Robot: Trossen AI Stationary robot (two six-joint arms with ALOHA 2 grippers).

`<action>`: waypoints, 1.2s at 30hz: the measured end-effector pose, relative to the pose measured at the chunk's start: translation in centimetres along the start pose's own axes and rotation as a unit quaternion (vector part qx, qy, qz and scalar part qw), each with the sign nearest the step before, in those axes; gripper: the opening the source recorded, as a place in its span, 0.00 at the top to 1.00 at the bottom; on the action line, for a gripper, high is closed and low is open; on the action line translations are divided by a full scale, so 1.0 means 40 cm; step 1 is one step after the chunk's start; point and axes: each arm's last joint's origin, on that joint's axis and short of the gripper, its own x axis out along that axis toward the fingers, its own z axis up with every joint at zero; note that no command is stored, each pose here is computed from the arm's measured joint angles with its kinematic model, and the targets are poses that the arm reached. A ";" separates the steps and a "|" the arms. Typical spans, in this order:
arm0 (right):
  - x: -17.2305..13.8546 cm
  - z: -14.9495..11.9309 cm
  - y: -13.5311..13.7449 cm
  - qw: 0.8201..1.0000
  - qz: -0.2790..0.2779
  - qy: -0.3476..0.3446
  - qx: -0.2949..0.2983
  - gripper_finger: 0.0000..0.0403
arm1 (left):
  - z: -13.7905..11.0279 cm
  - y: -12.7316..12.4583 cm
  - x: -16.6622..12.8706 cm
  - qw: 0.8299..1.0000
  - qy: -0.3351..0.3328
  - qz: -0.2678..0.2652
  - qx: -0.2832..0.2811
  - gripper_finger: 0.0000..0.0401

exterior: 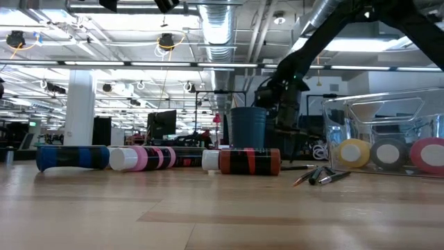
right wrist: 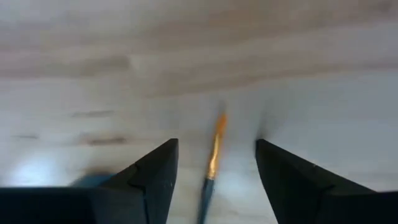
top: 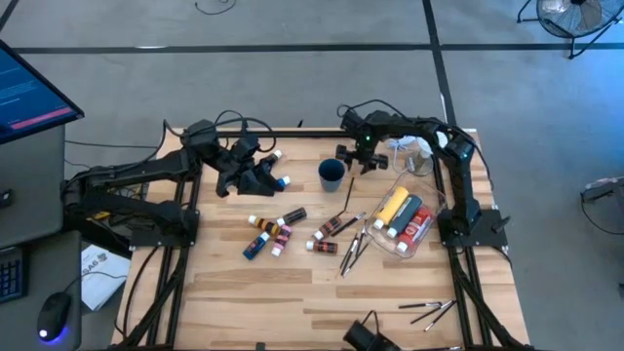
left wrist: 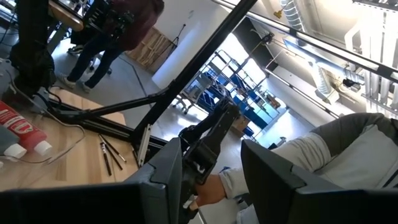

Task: Pick & Place Paint Supplies
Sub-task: Put the top paint brush into the blue cup

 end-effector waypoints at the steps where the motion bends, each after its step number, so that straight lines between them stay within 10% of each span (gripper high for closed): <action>1: 0.007 -0.001 0.002 1.000 0.000 0.009 -0.001 0.48 | 0.000 0.000 0.000 1.000 0.000 0.000 0.000 0.69; 36: 0.009 0.012 0.000 0.998 -0.031 -0.005 -0.061 0.98 | -0.005 -0.005 0.008 1.000 0.003 -0.003 -0.003 0.69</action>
